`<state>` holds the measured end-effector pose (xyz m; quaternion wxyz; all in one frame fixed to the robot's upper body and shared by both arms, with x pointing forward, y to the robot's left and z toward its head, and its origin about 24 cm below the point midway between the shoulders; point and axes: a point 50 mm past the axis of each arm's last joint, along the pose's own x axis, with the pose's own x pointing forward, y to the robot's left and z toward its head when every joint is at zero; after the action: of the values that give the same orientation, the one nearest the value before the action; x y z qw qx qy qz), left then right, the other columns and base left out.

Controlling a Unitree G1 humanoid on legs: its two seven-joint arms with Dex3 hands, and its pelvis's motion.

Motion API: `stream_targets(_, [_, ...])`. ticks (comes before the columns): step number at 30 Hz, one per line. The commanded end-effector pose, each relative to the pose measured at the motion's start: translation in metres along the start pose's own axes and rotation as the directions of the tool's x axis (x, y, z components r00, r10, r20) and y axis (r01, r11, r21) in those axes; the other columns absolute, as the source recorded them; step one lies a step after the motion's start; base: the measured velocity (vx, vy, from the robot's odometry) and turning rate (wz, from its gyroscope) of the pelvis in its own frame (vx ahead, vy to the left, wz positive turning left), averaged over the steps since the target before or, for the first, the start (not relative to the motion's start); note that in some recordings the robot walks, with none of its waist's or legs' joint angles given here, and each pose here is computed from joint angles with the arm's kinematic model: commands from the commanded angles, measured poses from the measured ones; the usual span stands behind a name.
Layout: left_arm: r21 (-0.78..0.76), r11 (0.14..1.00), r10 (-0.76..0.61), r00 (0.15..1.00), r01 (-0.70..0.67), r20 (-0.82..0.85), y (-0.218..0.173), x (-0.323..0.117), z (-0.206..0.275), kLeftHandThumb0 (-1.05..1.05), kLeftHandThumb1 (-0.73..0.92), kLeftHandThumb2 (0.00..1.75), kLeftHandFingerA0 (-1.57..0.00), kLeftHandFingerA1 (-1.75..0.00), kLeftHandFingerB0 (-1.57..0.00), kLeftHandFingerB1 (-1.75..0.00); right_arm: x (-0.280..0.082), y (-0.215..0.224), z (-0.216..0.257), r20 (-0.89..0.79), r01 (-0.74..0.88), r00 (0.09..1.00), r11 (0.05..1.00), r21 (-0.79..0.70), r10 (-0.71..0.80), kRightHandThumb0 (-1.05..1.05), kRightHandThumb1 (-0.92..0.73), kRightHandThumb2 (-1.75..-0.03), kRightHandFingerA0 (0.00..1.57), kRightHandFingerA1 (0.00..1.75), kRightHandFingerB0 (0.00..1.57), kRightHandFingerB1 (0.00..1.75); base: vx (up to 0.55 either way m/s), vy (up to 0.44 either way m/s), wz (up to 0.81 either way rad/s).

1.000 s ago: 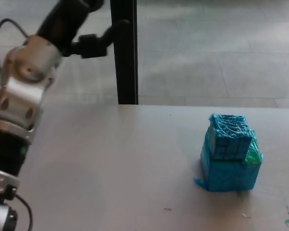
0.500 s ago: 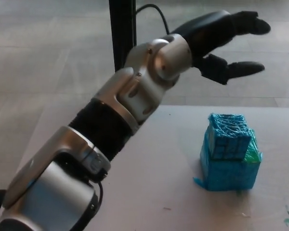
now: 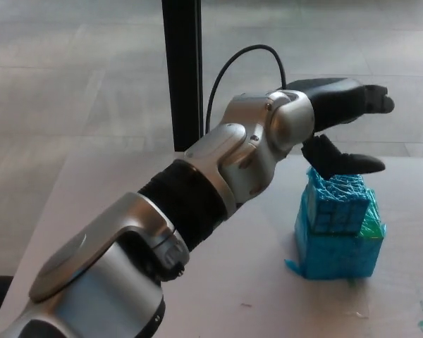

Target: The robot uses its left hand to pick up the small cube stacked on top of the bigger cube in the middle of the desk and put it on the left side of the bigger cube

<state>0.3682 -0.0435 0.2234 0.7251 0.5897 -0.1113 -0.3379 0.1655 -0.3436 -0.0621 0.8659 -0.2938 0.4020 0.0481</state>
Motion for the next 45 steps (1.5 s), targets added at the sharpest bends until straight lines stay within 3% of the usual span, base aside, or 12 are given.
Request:
stream_targets(1, [0.074,0.985,-0.138,0.969,0.156,-0.204,-0.001,-0.003,-0.011,-1.04,0.54,1.10,0.00,-0.26,0.00,-0.08,-0.002,-0.011,0.002,-0.005,0.012,1.000,1.000,-0.020,-0.012,-0.73,-0.49,-0.74,0.74,0.88,0.64,0.69,0.00,0.000,0.00])
stream_targets(22, [-0.061,0.979,-0.201,0.972,0.195,-0.122,-0.050,0.006,0.000,-0.92,0.52,1.03,-0.11,-0.61,0.00,-0.14,0.001,-0.023,0.013,-0.014,0.016,1.000,0.999,-0.043,-0.017,-0.72,-0.53,-0.68,0.73,0.85,0.62,0.67,0.00,0.000,0.00])
stream_targets(24, [-0.111,0.979,-0.178,0.980,0.169,-0.084,-0.056,0.006,0.000,-0.97,0.51,0.96,-0.17,-0.60,-0.07,-0.19,0.001,-0.023,0.012,-0.010,0.010,1.000,0.999,-0.046,-0.011,-0.71,-0.53,-0.68,0.73,0.85,0.62,0.67,0.00,0.000,0.00])
stream_targets(25, [-0.152,0.978,-0.149,0.987,0.140,-0.055,-0.063,0.006,-0.001,-0.97,0.63,0.60,-0.27,-0.59,-0.05,-0.34,0.001,-0.023,0.013,-0.018,0.019,1.000,0.999,-0.051,-0.020,-0.71,-0.53,-0.68,0.74,0.85,0.63,0.66,0.00,0.000,0.00])
stream_targets(27, [-0.188,0.975,-0.124,0.992,0.115,-0.035,-0.070,0.006,-0.001,-0.96,0.62,0.59,-0.32,-0.67,-0.06,-0.34,0.001,-0.023,0.013,-0.020,0.023,1.000,0.998,-0.055,-0.024,-0.72,-0.53,-0.68,0.74,0.84,0.63,0.66,0.00,0.000,0.00])
stream_targets(28, [-0.196,0.976,-0.097,0.995,0.092,-0.013,-0.079,0.006,-0.002,-0.99,0.52,0.92,-0.34,-0.66,-0.07,-0.34,0.001,-0.023,0.014,-0.013,0.019,1.000,0.998,-0.056,-0.020,-0.71,-0.53,-0.68,0.75,0.86,0.63,0.66,0.00,0.000,0.00])
stream_targets(33, [-0.210,0.973,-0.101,0.994,0.093,-0.031,-0.099,0.006,-0.005,-0.68,0.41,0.81,-0.26,-0.70,-0.05,-0.49,0.002,-0.022,0.014,-0.009,0.023,1.000,0.998,-0.052,-0.024,-0.72,-0.51,-0.70,0.77,0.86,0.66,0.67,0.00,0.000,0.00])
stream_targets(36, [-0.208,0.978,-0.034,0.999,0.028,-0.030,-0.109,0.003,-0.012,-0.27,0.57,0.60,-0.58,-1.34,-0.29,-0.46,0.003,-0.021,0.014,-0.016,0.023,1.000,0.999,-0.038,-0.024,-0.64,-0.49,-0.74,0.76,0.88,0.66,0.66,0.00,0.000,0.00])
stream_targets(38, [-0.192,0.980,0.056,0.998,-0.060,-0.024,-0.116,0.001,-0.015,-0.14,0.63,0.68,-0.64,-1.38,-0.40,-0.49,0.003,-0.020,0.014,-0.013,0.022,1.000,0.999,-0.048,-0.023,-0.62,-0.49,-0.77,0.74,0.85,0.64,0.65,0.00,0.000,0.00])
stream_targets(40, [-0.187,0.978,0.087,0.996,-0.089,-0.020,-0.119,0.001,-0.017,-0.16,0.68,0.67,-0.65,-1.30,-0.51,-0.55,0.004,-0.020,0.013,-0.013,0.025,1.000,0.997,-0.070,-0.026,-0.62,-0.50,-0.76,0.75,0.85,0.65,0.64,0.00,0.000,0.00])
stream_targets(42, [-0.169,0.978,0.117,0.993,-0.119,-0.026,-0.123,0.000,-0.019,-0.15,0.71,0.68,-0.61,-0.79,-0.67,-0.60,0.004,-0.019,0.012,-0.011,0.022,1.000,0.998,-0.058,-0.023,-0.61,-0.47,-0.79,0.79,0.90,0.66,0.67,0.00,0.000,0.00])
stream_targets(45, [-0.114,0.979,0.170,0.985,-0.171,-0.026,-0.125,-0.001,-0.021,-0.14,0.66,0.66,-0.75,-0.90,-0.83,-0.71,0.004,-0.017,0.011,-0.015,0.028,0.999,0.997,-0.069,-0.029,-0.59,-0.46,-0.84,0.80,0.90,0.66,0.68,0.00,0.000,0.00])
